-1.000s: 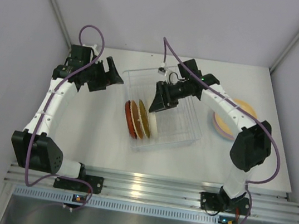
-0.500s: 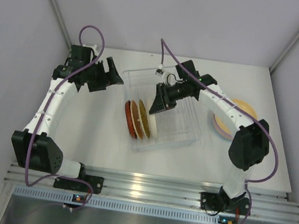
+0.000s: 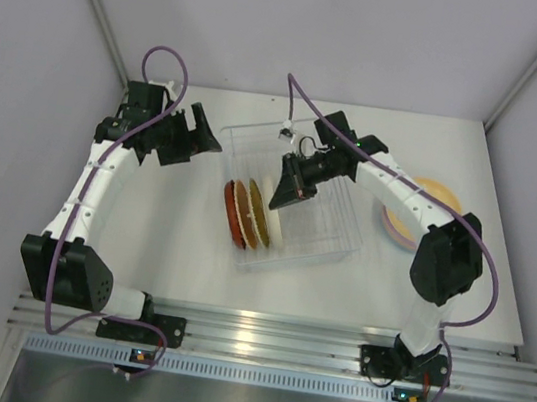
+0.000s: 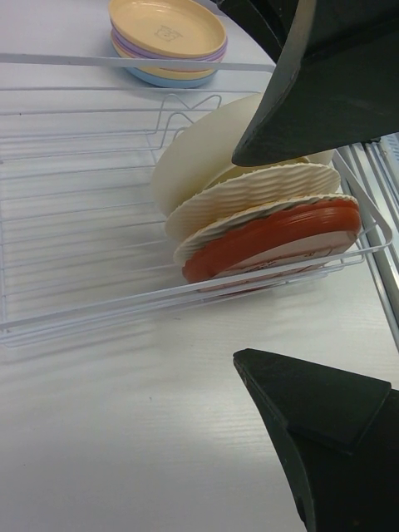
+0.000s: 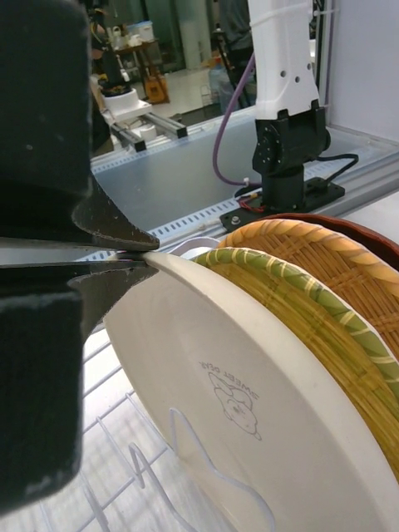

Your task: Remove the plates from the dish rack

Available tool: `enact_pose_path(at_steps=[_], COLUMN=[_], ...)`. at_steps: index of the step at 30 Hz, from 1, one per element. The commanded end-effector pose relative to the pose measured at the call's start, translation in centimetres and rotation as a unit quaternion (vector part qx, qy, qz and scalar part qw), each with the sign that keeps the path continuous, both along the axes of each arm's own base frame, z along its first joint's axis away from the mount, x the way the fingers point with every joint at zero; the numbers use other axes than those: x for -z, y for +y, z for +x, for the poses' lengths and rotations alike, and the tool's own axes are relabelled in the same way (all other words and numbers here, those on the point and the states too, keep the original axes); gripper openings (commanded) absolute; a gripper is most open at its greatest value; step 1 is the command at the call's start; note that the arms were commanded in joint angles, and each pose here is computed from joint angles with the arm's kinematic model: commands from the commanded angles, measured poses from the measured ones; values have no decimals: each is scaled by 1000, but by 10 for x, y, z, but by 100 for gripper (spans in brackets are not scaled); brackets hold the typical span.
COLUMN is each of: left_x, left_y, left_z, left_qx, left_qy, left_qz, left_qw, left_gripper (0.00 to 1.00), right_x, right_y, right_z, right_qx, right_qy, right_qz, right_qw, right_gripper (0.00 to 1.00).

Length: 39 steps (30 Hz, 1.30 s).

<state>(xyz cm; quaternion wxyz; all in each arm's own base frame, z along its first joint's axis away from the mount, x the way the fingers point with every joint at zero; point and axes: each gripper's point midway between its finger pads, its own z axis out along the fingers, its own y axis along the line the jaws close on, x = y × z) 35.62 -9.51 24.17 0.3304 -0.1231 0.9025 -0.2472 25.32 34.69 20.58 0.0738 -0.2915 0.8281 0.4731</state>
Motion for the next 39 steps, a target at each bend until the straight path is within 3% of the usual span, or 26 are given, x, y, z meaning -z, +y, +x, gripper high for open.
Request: enact_pose_path(at_steps=[1, 8, 14, 22, 24, 26, 27, 28, 31, 35, 39], left_x=[-13, -13, -13, -11, -12, -11, -11, -10, -11, -11, -9], left_y=[0, 0, 0, -2, -1, -1, -2, -2, -3, -3, -2], left_z=[-4, -4, -4, -2, -2, -3, -2, -3, -2, -2, -3], left_qx=[6, 6, 6, 9, 8, 9, 8, 9, 10, 10, 10], left_qy=[-26, -27, -27, -23, -25, -24, -25, -23, -23, -22, -21], left_qz=[8, 8, 8, 3, 4, 3, 2, 0, -2, -1, 1], left_qw=[1000, 1000, 1000, 1000, 1000, 1000, 1000, 1000, 1000, 1000, 1000], left_gripper=[97, 97, 97, 97, 97, 97, 97, 97, 97, 96, 96], right_x=[-12, -103, -186, -218, -216, -201, -190, -176, -132, -75, -30], right_y=[13, 12, -30, -109, -133, -164, -181, -209, -260, -299, -309], right_z=[-5, -9, 5, 38, 52, 86, 91, 112, 126, 130, 127], right_qx=[-28, -55, -23, 93, 163, 261, 304, 364, 441, 473, 467], right_qy=[-26, -53, -94, -170, -172, -227, -213, -244, -214, -169, -146], right_qz=[30, 165, 280, 247, 209, 121, 65, -16, -161, -275, -316], right_qw=[999, 983, 955, 949, 949, 931, 926, 899, 856, 820, 812], right_gripper=[0, 0, 0, 0, 0, 0, 0, 0, 0, 0, 0])
